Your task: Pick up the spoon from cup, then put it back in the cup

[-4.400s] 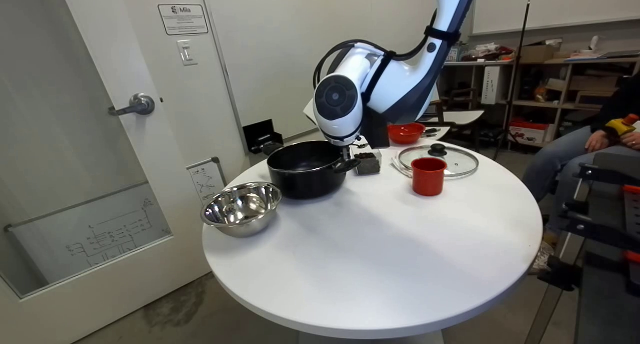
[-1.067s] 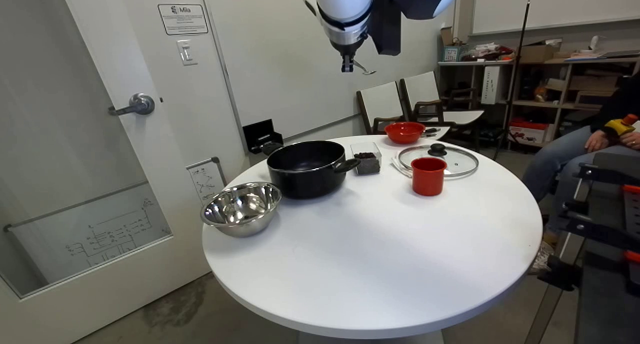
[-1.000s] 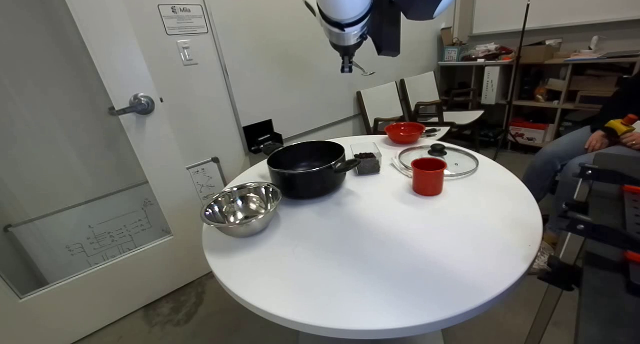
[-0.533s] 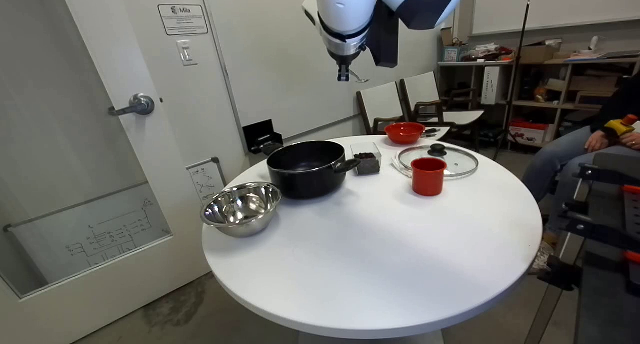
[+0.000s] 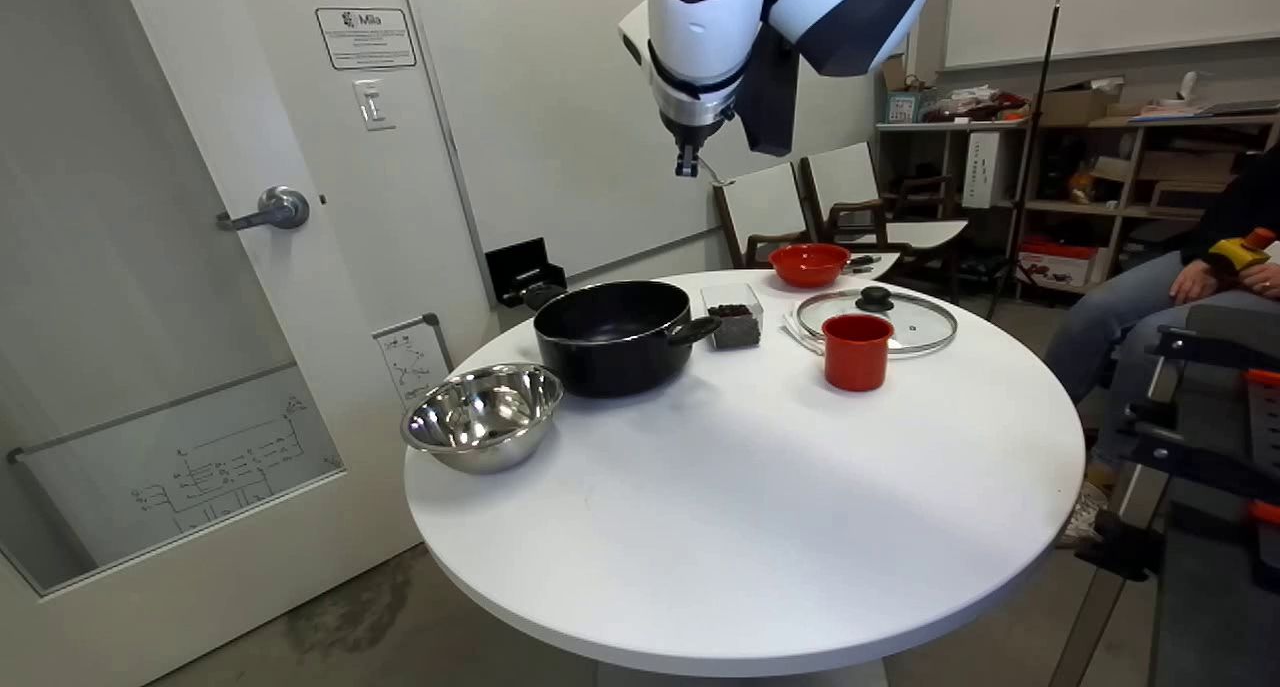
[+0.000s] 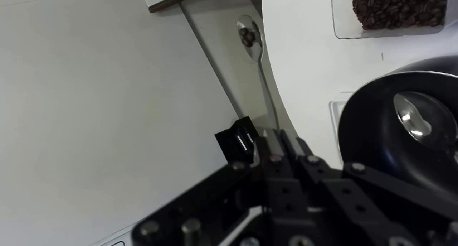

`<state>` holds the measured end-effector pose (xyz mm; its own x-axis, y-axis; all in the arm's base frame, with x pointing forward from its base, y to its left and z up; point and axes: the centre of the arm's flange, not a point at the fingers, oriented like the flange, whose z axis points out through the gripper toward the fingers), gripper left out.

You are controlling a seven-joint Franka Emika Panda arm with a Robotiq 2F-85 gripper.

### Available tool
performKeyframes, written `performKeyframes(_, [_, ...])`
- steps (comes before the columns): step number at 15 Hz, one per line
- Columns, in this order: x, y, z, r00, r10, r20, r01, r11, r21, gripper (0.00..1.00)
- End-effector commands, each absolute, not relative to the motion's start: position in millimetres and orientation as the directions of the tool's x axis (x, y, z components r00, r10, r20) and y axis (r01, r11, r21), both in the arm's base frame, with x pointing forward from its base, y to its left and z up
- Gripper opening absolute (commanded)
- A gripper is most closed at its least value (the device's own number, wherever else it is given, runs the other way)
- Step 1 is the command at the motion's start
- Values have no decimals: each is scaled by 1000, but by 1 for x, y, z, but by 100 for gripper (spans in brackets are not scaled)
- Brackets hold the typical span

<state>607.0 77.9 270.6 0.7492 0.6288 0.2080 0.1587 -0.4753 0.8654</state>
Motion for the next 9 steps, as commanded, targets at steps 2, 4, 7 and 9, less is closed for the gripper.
performKeyframes(2, [620, 73, 255, 724, 646, 243, 166, -504, 847, 1])
performKeyframes(4, [621, 78, 243, 718, 656, 231, 190, -505, 842, 1])
performKeyframes(7, [620, 85, 226, 716, 667, 207, 225, -501, 836, 1])
performKeyframes(9, [618, 88, 218, 719, 666, 197, 237, -502, 832, 1])
